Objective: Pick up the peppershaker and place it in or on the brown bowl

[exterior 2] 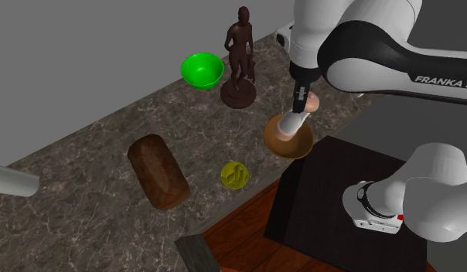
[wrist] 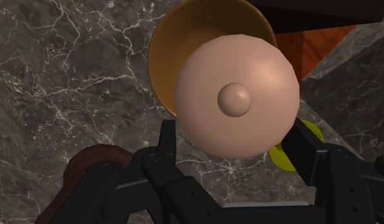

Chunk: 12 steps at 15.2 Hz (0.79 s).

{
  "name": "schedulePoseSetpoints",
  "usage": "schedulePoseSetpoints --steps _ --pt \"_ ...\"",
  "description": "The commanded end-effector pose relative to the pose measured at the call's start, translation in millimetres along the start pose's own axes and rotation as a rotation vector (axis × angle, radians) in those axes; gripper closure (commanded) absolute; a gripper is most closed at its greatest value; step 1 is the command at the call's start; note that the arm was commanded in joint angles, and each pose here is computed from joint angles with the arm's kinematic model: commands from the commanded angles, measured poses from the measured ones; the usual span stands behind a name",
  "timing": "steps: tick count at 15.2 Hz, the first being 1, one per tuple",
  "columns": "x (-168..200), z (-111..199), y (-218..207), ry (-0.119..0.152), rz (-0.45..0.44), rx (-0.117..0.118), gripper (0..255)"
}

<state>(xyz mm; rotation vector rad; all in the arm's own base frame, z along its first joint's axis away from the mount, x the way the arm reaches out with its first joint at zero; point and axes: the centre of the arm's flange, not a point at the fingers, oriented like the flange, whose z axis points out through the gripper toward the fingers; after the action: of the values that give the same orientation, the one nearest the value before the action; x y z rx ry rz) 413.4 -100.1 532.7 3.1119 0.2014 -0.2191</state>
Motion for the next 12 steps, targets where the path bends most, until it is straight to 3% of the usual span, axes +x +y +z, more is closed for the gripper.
schedulePoseSetpoints --steps 1,6,12 --pt "1 10 0 0.001 0.000 0.000 255" --pt "5 40 0 0.001 0.000 0.000 255" --pt "5 40 0 0.001 0.000 0.000 255"
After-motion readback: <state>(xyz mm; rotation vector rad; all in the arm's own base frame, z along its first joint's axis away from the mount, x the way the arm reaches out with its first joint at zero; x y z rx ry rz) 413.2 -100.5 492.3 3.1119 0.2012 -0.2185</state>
